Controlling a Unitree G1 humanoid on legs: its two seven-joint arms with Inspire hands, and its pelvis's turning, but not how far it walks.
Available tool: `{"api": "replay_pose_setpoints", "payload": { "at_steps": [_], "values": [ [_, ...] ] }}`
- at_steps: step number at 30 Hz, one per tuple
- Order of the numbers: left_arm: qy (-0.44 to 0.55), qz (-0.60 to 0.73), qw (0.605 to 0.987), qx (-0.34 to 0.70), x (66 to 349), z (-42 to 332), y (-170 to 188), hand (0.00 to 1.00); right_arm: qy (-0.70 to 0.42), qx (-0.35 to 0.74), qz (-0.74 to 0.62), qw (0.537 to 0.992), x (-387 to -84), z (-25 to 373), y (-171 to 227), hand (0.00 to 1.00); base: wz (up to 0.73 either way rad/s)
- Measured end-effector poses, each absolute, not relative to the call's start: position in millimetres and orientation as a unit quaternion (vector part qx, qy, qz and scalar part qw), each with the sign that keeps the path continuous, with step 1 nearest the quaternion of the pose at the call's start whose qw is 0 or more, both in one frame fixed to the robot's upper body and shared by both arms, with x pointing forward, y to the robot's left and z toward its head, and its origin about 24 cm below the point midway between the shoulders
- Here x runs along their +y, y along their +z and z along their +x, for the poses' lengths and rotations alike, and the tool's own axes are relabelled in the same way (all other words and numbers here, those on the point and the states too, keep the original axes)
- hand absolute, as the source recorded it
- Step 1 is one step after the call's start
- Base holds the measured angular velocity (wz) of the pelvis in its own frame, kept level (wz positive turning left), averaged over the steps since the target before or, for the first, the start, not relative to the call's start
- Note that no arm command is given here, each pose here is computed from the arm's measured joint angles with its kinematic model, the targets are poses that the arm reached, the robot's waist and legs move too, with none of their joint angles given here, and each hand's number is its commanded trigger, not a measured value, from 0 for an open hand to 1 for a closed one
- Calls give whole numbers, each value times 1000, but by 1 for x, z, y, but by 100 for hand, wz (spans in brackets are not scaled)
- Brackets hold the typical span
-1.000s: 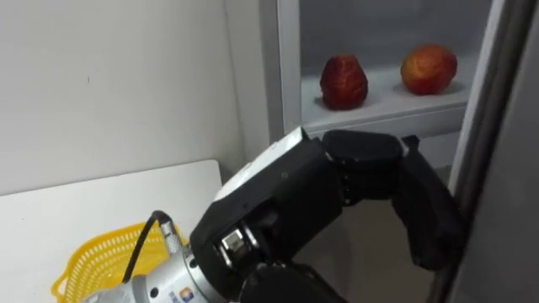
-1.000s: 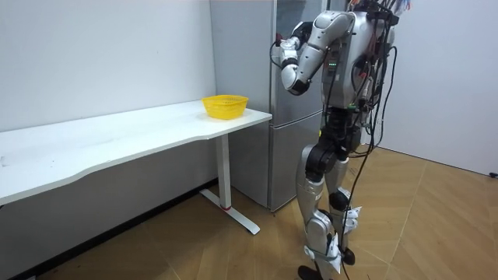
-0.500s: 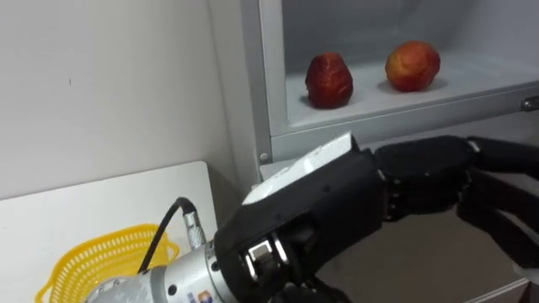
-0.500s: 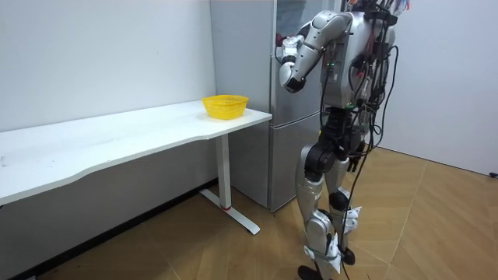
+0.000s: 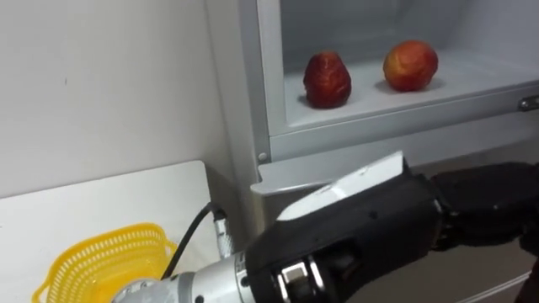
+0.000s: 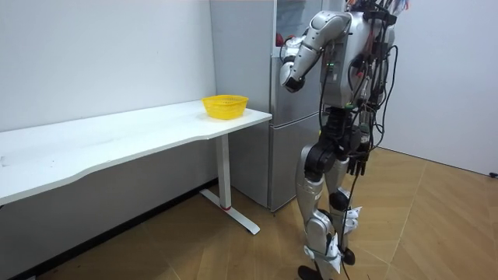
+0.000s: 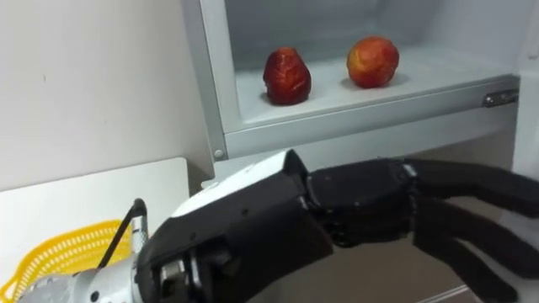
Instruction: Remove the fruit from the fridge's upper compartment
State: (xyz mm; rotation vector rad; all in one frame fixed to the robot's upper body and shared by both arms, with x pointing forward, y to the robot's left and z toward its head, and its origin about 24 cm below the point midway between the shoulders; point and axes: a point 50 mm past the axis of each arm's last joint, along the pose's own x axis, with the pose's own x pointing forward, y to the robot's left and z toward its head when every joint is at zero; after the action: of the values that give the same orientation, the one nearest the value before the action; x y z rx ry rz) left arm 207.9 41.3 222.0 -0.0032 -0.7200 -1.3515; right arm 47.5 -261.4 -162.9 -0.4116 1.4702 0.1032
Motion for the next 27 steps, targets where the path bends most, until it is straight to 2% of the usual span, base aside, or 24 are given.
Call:
{"api": "replay_pose_setpoints", "payload": {
  "at_steps": [12, 23, 27],
  "values": [
    [-664, -12, 662, -346, 10, 193, 235, 0, 76, 667, -225, 706, -259, 52, -163, 0, -2],
    [-681, -23, 649, -338, -2, 191, 233, 0, 87, 669, -234, 700, -256, 54, -164, 0, -10],
    [-693, -15, 632, -346, -9, 188, 240, 0, 89, 667, -233, 702, -256, 55, -164, 0, 1]
  ]
}}
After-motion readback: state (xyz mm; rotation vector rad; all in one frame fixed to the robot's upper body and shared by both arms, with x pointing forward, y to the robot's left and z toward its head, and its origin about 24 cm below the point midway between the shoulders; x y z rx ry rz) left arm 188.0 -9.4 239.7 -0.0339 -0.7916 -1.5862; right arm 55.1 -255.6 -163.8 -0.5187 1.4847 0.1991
